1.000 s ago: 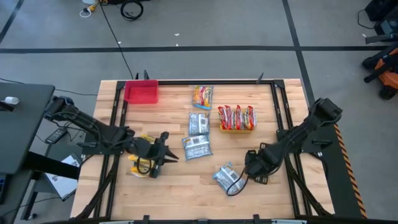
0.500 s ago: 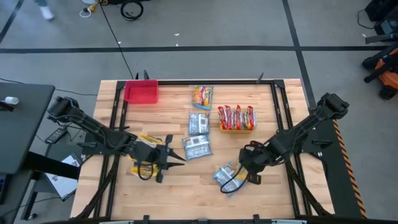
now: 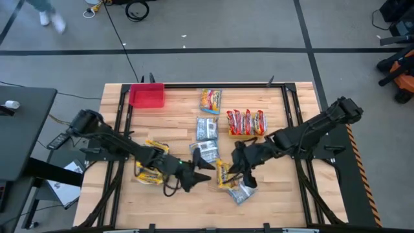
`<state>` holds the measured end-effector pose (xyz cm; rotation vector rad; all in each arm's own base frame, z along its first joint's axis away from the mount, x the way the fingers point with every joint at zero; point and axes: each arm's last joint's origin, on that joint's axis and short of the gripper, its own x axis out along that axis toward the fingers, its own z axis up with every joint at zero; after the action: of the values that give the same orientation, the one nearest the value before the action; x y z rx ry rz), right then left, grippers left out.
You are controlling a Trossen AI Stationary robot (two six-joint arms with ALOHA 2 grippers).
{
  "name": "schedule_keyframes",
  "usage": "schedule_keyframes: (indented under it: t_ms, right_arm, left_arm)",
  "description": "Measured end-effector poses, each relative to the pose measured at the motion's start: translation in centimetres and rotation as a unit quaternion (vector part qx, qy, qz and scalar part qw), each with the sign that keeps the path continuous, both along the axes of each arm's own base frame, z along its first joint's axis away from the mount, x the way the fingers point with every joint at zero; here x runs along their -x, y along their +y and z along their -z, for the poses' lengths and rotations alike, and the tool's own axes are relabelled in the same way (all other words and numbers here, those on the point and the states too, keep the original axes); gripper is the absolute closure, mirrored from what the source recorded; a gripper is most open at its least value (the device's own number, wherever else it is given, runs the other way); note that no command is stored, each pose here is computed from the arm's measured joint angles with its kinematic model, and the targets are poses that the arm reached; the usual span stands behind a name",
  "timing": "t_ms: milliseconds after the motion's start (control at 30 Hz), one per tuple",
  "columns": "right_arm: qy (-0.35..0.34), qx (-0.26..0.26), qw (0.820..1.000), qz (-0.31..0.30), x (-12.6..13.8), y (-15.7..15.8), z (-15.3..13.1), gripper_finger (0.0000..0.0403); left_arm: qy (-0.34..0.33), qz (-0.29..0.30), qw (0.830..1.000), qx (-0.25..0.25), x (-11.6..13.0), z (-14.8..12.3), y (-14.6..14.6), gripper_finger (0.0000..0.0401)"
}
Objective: Sort Maruchan noodles
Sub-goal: Put the yellow noodle pack into the blue bin
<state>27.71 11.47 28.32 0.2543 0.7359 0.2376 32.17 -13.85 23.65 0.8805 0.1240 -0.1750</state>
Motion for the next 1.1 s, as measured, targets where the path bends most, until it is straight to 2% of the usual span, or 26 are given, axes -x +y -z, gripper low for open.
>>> schedule_keyframes:
  t_ms: [133,200,300,400,567,733,900,1100]
  right_arm:
    - [-0.013,-0.020,1.000,-0.017,-0.4,-0.9,-0.4,0.0401]
    - [-0.012,-0.028,0.999,-0.030,-0.5,-1.2,-0.5,0.0401]
    - [0.001,-0.029,0.999,-0.040,-0.7,-1.3,0.0,0.0401]
    - [0.002,-0.025,0.999,-0.039,-1.2,-1.5,0.4,0.0401]
    - [-0.036,-0.029,0.998,-0.039,-1.9,-1.8,0.0,0.0401]
    - [-0.057,-0.027,0.997,-0.044,-2.1,-1.9,-0.3,0.0400]
    - [-0.077,-0.024,0.996,-0.033,-2.3,-1.9,-0.7,0.0398]
    - [-0.083,-0.013,0.996,-0.015,-2.3,-2.0,-0.7,0.0361]
  left_arm:
    - [0.002,-0.015,0.995,-0.098,-1.1,0.7,-0.3,0.0128]
    - [-0.003,-0.040,0.993,-0.115,-1.5,0.4,-0.3,0.0121]
    - [-0.011,-0.058,0.994,-0.093,-2.1,-0.2,0.2,0.0119]
    - [0.009,-0.028,0.997,-0.071,-2.7,0.2,0.9,0.0119]
    - [0.041,-0.020,0.997,-0.069,-3.0,0.9,1.7,0.0119]
    - [0.032,-0.031,0.999,-0.030,-3.1,0.8,1.7,0.0126]
    - [0.021,-0.039,0.999,0.007,-3.1,0.5,1.7,0.0171]
    - [0.045,-0.080,0.994,0.050,-3.3,0.1,1.6,0.0276]
